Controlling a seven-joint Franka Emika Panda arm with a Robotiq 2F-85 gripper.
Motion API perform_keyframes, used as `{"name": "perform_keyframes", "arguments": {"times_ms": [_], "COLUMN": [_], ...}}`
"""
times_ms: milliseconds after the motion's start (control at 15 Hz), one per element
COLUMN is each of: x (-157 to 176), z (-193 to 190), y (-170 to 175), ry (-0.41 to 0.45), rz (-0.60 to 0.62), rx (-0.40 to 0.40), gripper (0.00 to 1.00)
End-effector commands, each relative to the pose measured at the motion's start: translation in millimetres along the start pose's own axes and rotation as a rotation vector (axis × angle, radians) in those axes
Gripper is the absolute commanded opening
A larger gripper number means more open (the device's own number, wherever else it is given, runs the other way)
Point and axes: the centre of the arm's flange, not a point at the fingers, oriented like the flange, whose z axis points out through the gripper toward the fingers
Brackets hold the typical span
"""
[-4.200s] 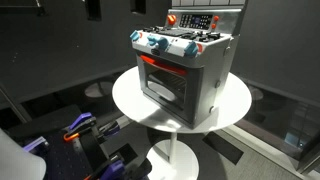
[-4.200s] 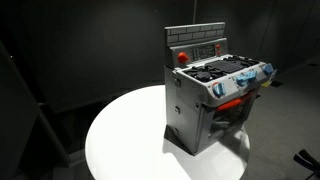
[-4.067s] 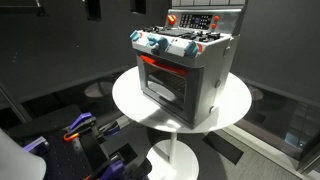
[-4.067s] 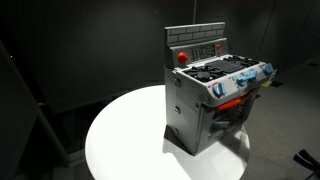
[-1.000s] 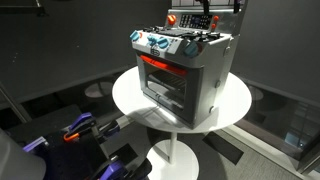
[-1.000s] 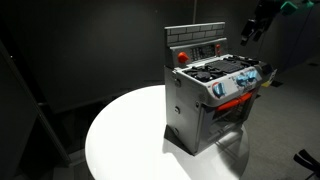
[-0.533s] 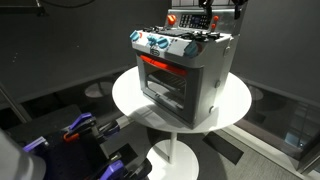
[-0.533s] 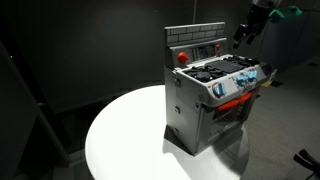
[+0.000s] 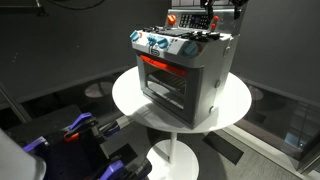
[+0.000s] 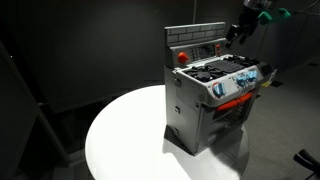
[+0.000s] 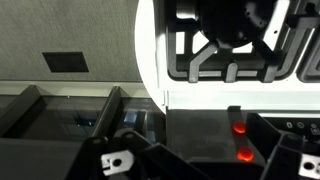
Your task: Push the top orange button on the right side of the stove
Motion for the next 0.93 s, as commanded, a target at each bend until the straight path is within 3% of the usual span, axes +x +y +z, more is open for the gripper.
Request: {"name": "perform_keyframes", "arguments": {"times_ms": [0, 867], "x": [21, 53], "z": [4, 23], "y": [-6, -14], "ry": [0.016, 0.037], "rz": [0.028, 0.044], "rx": [-0.001, -0.009], "gripper": [1.0, 1.0]}}
